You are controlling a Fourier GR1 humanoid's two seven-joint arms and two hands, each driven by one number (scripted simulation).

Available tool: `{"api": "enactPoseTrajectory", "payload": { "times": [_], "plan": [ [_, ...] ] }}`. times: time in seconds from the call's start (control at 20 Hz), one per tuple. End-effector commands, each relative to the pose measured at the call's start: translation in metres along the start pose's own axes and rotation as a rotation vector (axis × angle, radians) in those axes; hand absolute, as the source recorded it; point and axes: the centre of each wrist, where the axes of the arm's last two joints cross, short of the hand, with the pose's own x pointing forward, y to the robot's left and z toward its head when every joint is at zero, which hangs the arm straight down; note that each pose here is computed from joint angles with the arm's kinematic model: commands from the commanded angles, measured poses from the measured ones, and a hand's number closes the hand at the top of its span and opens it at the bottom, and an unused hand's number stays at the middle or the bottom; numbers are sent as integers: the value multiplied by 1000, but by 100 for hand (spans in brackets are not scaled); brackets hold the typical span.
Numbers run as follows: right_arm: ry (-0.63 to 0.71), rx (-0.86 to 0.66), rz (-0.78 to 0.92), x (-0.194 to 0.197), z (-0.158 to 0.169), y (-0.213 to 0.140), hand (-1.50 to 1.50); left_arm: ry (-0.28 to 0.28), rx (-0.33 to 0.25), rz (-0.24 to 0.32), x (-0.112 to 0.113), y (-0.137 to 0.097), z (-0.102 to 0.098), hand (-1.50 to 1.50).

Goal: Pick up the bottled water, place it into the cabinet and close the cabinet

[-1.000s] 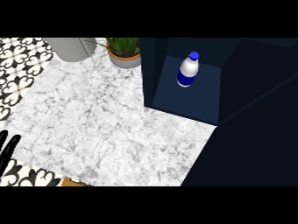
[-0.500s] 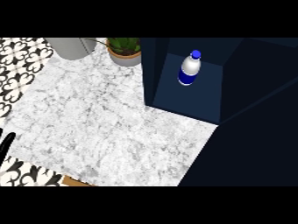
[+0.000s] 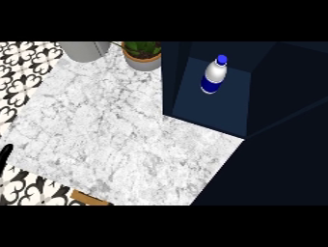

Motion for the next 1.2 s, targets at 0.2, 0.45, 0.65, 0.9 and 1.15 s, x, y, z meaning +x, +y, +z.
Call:
{"api": "enactPoseTrajectory", "payload": {
  "times": [0.2,0.45,0.65,0.9,1.15],
  "plan": [
    [97,-77,1,-15,-26,-19,150,8,5,-4,2,6,0,-150],
    [196,-63,79,-19,-47,-40,150,7,30,-9,2,11,3,-150],
    [254,-89,80,-29,-71,-59,150,22,38,-17,4,14,5,-150],
    [292,-98,61,-36,-98,-75,150,16,54,-3,4,16,5,-150],
    [327,-153,30,-40,-135,-102,150,7,62,-8,4,22,6,-150]
  ]
}}
